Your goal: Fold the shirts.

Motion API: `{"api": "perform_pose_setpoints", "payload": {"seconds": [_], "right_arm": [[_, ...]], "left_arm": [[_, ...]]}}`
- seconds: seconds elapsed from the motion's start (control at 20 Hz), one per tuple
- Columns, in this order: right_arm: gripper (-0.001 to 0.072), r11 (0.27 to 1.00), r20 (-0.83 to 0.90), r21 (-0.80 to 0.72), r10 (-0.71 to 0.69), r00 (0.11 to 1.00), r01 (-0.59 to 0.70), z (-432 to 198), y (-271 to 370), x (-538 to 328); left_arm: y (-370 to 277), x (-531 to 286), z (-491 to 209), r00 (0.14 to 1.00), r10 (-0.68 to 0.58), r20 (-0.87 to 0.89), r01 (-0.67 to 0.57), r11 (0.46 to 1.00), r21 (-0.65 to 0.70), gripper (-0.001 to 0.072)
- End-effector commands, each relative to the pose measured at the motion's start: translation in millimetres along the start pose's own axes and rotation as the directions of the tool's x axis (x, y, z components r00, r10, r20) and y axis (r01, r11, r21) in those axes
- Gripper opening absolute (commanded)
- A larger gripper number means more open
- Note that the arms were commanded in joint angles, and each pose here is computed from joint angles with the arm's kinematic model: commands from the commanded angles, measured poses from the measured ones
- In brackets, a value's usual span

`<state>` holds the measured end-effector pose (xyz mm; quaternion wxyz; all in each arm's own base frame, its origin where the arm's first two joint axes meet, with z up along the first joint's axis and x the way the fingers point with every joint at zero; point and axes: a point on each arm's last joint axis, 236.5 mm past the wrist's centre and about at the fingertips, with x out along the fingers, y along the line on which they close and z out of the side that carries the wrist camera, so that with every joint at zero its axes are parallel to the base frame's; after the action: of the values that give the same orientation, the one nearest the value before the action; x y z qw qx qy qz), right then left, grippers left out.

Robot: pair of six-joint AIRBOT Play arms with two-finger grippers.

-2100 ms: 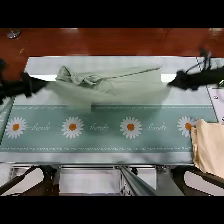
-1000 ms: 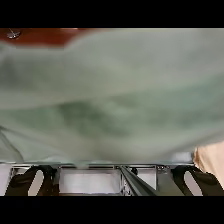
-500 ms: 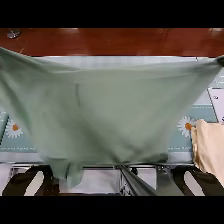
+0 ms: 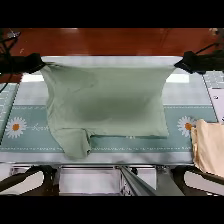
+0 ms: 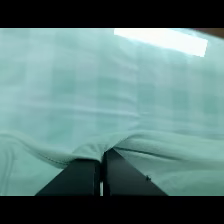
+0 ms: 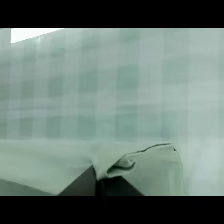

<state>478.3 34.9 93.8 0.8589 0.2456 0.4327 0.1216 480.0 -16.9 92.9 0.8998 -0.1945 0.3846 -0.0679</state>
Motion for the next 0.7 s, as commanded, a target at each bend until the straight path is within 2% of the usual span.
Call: {"api": "perform_pose_setpoints", "payload": {"seconds": [0.0,0.15,0.3,0.5,0.65], "right_arm": [[0.0019,0.992,-0.016,0.122,0.015,1.0,-0.013,15.0,-33.2,64.4],[0.0019,0.983,-0.065,0.183,0.021,0.998,-0.008,13.9,-46.7,90.5],[0.002,0.986,-0.16,0.165,0.042,0.986,-0.015,-7.1,-44.4,92.1],[0.002,0.994,-0.314,0.104,0.068,0.947,-0.037,-40.2,-41.4,65.0],[0.002,0.997,-0.448,0.059,-0.014,0.894,0.046,-78.9,-62.8,61.4]], "left_arm": [[21.8,61.2,1.4,1.0,0.016,-0.008,-0.016,0.994,-0.111,0.0023],[22.0,91.8,-12.8,0.997,-0.008,-0.076,-0.005,0.985,-0.17,0.0023],[15.2,91.5,-30.4,0.987,-0.047,-0.154,0.017,0.981,-0.192,0.0024],[13.0,51.5,-56.4,0.938,-0.094,-0.334,0.081,0.995,-0.053,0.0023],[36.4,39.7,-107.7,0.855,-0.018,-0.519,0.023,1.0,0.004,0.0023]]}}
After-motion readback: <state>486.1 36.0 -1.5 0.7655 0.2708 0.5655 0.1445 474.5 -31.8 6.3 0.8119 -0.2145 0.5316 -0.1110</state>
